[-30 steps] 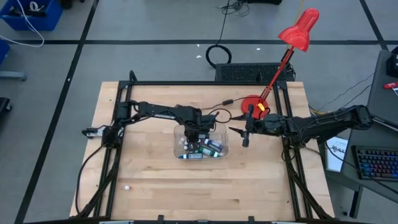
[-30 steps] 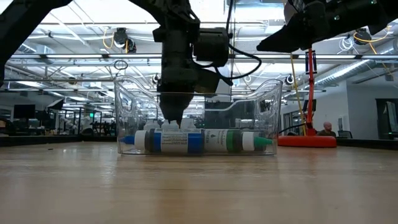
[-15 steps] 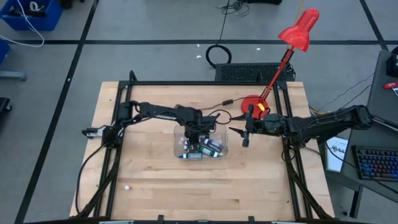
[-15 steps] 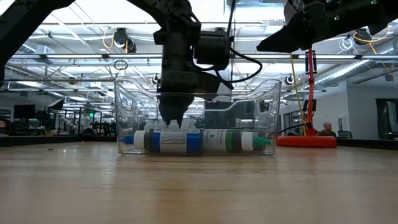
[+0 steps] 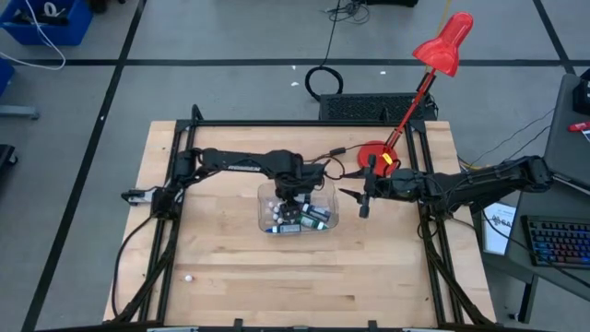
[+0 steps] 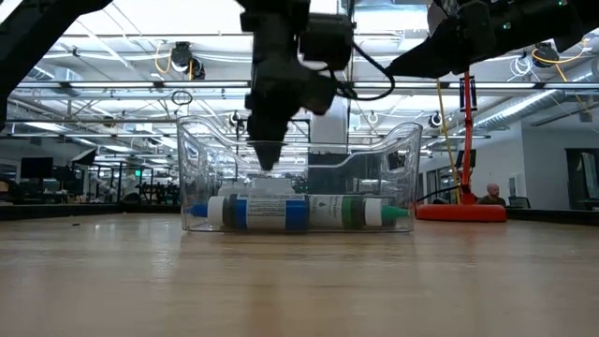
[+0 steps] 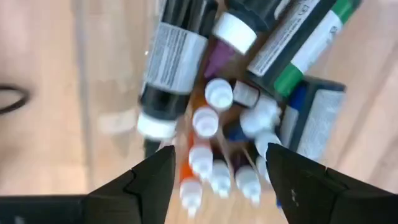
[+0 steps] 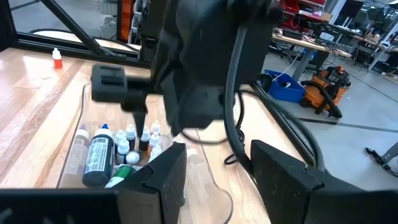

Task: Pick & Place food coloring
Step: Put the small orange food coloring bottle into the transparent bin

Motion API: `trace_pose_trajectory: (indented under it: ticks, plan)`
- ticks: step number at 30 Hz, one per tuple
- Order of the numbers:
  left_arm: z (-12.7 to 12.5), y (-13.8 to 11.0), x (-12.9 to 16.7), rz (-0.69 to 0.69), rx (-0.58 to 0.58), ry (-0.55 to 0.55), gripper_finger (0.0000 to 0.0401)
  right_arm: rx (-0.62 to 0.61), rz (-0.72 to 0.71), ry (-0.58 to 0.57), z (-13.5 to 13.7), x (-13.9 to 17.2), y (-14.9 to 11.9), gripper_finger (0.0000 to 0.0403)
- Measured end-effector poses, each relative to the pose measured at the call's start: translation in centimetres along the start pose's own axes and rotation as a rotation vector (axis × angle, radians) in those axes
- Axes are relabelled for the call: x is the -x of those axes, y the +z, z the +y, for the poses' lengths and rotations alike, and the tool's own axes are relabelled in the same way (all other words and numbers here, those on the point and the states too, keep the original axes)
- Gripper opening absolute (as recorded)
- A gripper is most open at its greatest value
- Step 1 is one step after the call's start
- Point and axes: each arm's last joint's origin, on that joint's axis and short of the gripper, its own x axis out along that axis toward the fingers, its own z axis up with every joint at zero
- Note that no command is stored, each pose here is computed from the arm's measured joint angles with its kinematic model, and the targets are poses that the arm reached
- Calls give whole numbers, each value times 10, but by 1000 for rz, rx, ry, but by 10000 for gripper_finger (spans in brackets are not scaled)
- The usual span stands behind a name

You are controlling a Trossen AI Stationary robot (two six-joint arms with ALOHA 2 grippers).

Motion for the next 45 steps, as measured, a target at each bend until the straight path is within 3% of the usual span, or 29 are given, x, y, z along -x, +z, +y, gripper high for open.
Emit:
trace_pose_trajectory:
  ticks: [5, 9, 12, 16, 25, 27, 32, 35, 40, 45]
  plan:
    - [-7, -9, 25, 79, 42, 154, 252, -1, -2, 0, 0, 0, 0, 171]
    - [-26, -31, 34, 163, 111, 282, 252, 4, 15, 2, 0, 0, -1, 171]
    - [-50, -57, 34, 196, 138, 326, 253, 5, 15, 3, 0, 0, -1, 171]
    - [-90, -106, 37, 222, 200, 297, 253, 6, 11, 4, 0, 0, -1, 171]
    - [-167, -212, 31, 75, 695, 311, 253, 2, -6, 2, 0, 0, 1, 171]
    - [-175, -230, 23, 104, 780, 325, 253, -2, -7, 2, 0, 0, 1, 171]
    - [-181, -263, 6, 108, 937, 432, 253, -16, -7, 2, 0, 0, 1, 171]
    - [-176, -271, -1, 189, 976, 455, 253, -17, -7, 2, 0, 0, 1, 171]
    - [-168, -277, -15, 256, 999, 402, 253, -21, -6, 2, 0, 0, 1, 171]
    - [-152, -285, -23, 276, 959, 244, 253, -4, -6, 3, 0, 0, 1, 171]
